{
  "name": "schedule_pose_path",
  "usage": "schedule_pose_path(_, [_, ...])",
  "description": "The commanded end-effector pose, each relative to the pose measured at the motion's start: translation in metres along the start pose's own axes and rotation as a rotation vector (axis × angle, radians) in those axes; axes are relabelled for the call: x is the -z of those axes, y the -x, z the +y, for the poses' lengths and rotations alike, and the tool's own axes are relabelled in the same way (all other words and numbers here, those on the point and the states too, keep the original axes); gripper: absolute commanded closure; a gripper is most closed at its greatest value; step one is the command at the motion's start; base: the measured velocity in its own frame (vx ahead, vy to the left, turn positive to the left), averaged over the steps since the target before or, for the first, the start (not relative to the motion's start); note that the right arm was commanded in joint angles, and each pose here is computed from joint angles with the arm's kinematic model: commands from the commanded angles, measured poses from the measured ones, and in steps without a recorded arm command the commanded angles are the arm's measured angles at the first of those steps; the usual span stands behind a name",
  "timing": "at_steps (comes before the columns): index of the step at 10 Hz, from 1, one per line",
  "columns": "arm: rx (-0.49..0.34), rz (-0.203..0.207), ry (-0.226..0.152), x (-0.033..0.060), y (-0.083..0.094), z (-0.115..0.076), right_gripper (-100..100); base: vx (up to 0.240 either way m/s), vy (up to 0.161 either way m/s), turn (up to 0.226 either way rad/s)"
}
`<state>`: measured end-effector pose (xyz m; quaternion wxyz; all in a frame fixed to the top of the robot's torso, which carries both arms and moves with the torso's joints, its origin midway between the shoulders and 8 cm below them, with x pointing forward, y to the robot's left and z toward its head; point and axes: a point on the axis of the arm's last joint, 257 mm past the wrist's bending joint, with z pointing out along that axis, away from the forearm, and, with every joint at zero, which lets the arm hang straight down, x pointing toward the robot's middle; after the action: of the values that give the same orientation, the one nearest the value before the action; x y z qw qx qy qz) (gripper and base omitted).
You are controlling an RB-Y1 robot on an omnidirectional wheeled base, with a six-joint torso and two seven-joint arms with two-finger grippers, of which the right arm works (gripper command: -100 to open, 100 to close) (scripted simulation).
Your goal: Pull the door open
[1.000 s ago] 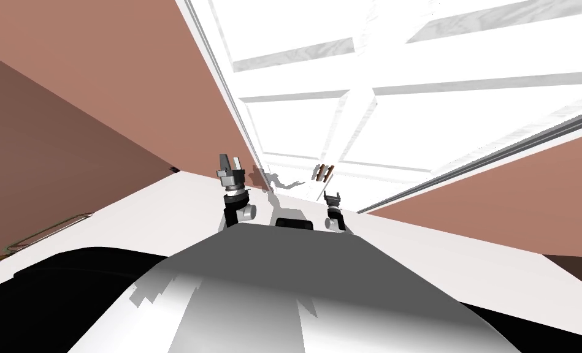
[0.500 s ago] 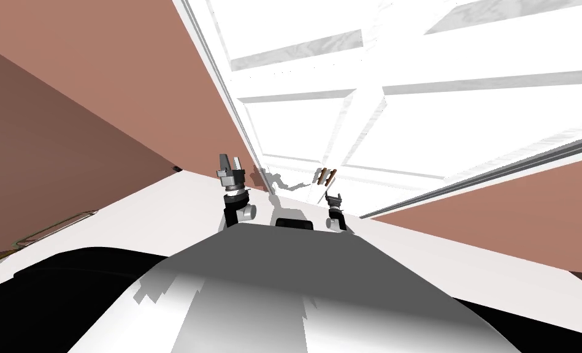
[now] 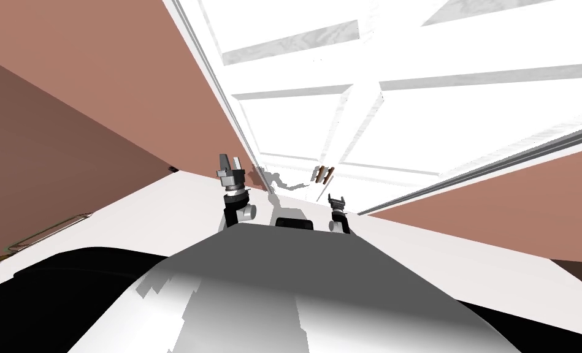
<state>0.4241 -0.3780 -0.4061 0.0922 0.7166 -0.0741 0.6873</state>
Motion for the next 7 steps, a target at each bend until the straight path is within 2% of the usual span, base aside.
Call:
schedule_pose_path(1, [0.016, -0.026, 0.029, 0.0112, 0.012, 0.021, -100, -0.171, 0.001, -0.089])
schedule_pose_path(2, [0.022, -0.035, 0.039, 0.0153, 0.015, 0.030, -100, -0.160, -0.006, -0.085])
schedule_pose_path(3, [0.036, -0.055, 0.062, 0.0241, 0.023, 0.047, -100, -0.155, -0.015, -0.078])
schedule_pose_path(5, [0.036, -0.055, 0.062, 0.0241, 0.023, 0.047, -100, -0.069, -0.007, -0.020])
schedule_pose_path(7, [0.064, -0.093, 0.110, 0.0431, 0.036, 0.085, -100, -0.083, 0.002, -0.095])
